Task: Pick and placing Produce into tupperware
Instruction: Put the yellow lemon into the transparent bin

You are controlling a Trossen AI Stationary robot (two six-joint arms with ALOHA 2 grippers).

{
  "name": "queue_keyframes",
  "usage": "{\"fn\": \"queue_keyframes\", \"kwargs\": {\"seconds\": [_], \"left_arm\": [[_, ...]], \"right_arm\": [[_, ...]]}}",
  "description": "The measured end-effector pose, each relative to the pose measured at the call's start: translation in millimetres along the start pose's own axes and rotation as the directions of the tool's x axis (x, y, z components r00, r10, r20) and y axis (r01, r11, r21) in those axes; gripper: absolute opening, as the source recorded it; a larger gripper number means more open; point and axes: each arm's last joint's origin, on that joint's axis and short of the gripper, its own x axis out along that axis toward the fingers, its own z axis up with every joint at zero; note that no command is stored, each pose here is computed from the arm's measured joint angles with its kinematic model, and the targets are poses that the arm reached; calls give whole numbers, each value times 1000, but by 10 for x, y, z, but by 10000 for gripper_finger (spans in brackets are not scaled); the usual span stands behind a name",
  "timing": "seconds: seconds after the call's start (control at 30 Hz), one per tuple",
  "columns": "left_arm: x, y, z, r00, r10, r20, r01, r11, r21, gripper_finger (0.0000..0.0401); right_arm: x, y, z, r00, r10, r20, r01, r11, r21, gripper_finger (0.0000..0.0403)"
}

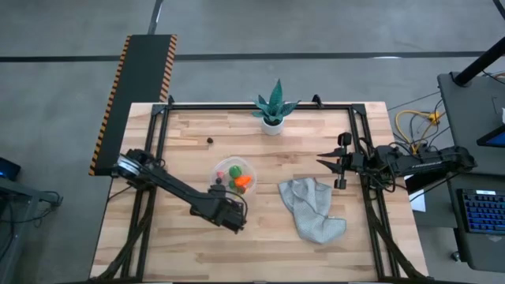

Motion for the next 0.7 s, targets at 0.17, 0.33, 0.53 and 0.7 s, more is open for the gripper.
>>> {"fn": "queue_keyframes", "kwargs": {"seconds": [0.17, 0.33, 0.53, 0.7], "left_arm": [[59, -5, -11, 1000, 15, 10, -15, 1000, -5, 341], [70, -6, 7, 999, 10, 36, -9, 1000, -27, 341], [82, -16, 38, 999, 13, 39, -11, 999, -34, 341], [111, 5, 41, 999, 23, 38, -21, 999, -49, 341]], "right_arm": [[0, 1, -1, 1000, 1, -1, -1, 1000, 3, 61], [0, 0, -1, 1000, 0, -1, 0, 1000, 6, 61], [0, 1, -1, 1000, 1, -1, -1, 1000, 6, 61], [0, 1, -2, 1000, 1, -2, -1, 1000, 6, 61]]}}
